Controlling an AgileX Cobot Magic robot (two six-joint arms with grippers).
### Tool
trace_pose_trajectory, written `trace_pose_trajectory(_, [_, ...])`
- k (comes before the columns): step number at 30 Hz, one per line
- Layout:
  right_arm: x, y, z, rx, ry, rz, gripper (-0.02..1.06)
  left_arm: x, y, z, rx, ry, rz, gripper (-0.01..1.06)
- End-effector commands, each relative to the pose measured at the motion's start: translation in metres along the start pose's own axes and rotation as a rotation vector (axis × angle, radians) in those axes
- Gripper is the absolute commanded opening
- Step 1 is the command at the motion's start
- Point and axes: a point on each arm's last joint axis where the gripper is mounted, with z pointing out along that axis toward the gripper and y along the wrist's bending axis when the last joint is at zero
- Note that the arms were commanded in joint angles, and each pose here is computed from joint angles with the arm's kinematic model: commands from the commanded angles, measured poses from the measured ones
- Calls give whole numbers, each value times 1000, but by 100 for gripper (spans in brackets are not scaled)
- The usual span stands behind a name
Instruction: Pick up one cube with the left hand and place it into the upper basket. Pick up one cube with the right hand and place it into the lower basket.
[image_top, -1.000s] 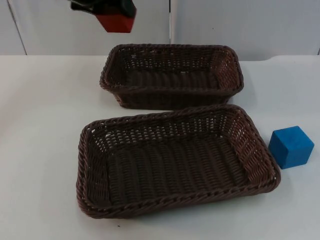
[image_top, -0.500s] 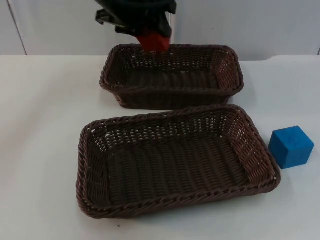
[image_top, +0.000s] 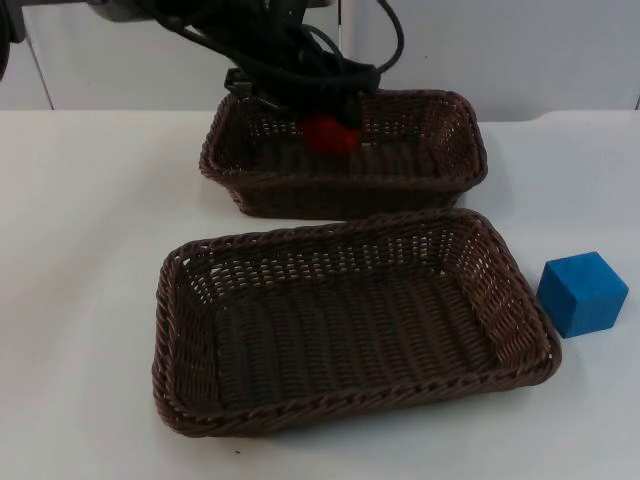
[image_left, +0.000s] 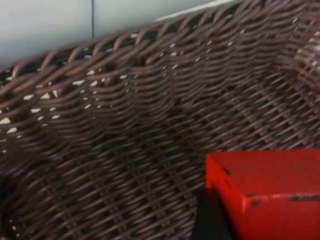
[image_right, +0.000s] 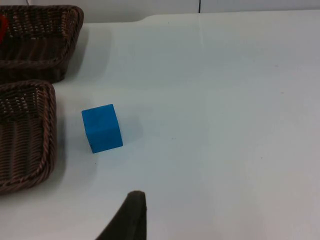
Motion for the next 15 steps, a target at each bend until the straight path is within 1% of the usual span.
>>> trace_pose_trajectory(1, [0, 0, 0, 5, -4, 0, 105, 2, 0, 6, -13, 2, 26, 0])
trace_pose_trajectory(9, [0, 0, 0, 5, -4, 0, 105, 15, 5, 20, -20, 39, 25, 0])
trace_pose_trajectory(15, [0, 0, 0, 5, -4, 0, 105, 14, 5, 20, -23, 31, 25, 0])
